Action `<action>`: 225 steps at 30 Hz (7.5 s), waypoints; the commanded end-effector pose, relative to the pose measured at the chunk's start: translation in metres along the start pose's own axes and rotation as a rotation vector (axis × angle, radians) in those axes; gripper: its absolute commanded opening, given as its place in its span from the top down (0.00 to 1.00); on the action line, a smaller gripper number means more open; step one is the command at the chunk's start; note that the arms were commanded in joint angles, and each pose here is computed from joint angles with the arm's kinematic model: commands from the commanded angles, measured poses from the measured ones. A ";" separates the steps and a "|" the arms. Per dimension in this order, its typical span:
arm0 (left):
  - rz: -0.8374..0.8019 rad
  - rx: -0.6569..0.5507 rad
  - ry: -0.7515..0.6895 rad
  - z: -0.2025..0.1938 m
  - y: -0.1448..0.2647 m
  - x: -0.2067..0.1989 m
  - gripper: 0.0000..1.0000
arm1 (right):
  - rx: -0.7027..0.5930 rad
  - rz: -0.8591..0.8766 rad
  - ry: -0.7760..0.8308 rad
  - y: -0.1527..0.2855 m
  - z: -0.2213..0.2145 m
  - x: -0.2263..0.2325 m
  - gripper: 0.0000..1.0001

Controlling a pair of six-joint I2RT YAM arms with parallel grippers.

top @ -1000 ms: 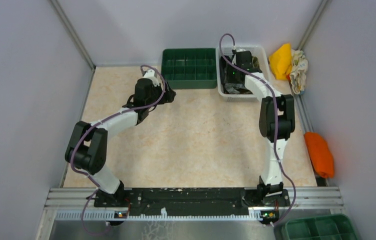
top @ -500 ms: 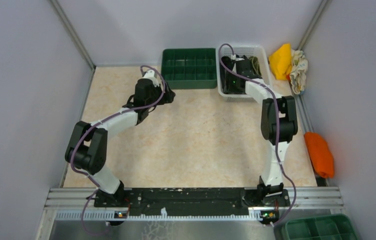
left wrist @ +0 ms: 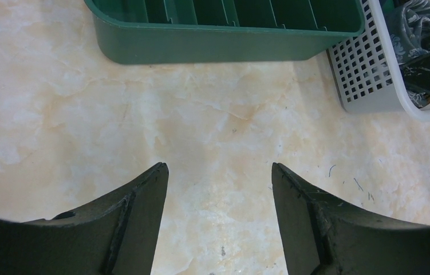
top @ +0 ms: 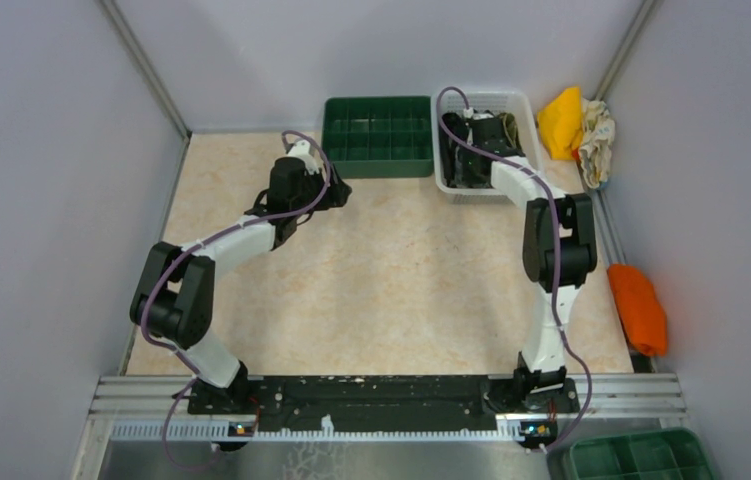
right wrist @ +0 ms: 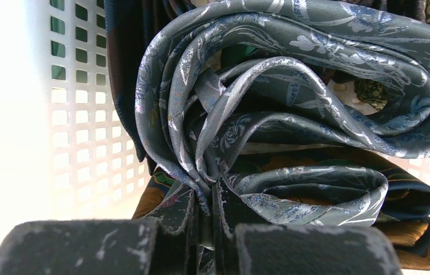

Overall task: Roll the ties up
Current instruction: Pick up the tie from the bin, then place the tie at the center of the board, then flatten out the tie at the center of the board.

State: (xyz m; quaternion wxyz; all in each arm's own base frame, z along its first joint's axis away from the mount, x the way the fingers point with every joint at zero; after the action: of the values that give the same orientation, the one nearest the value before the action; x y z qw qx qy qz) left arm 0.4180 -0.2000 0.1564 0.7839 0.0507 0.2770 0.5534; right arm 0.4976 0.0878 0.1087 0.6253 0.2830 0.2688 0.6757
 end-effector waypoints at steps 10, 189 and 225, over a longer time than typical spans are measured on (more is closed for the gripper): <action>-0.032 -0.030 -0.016 0.013 0.011 -0.006 0.30 | -0.501 0.163 -0.053 0.190 0.109 0.021 1.00; 0.014 0.082 -0.009 -0.067 0.108 -0.057 0.56 | 0.050 0.397 0.212 0.208 -0.226 0.172 0.04; 0.224 0.466 -0.132 -0.226 0.076 -0.028 0.80 | 0.345 -0.238 0.319 0.160 -0.289 0.091 1.00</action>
State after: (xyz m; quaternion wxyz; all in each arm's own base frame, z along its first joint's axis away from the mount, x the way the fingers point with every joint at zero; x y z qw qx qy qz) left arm 0.2569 -0.2763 0.0452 0.7470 0.2194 0.3374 0.5291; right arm 0.1962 0.2292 0.0420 0.5432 0.2896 0.3696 0.6961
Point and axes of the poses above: each gripper's point midway between its finger pads, its own y axis back along the fingers, its own x axis along the line the jaws close on, z = x × y, the point moved 3 cm from there along y, back along the fingers, and after that the axes turned 1 degree about -y, right-handed, at the moved point
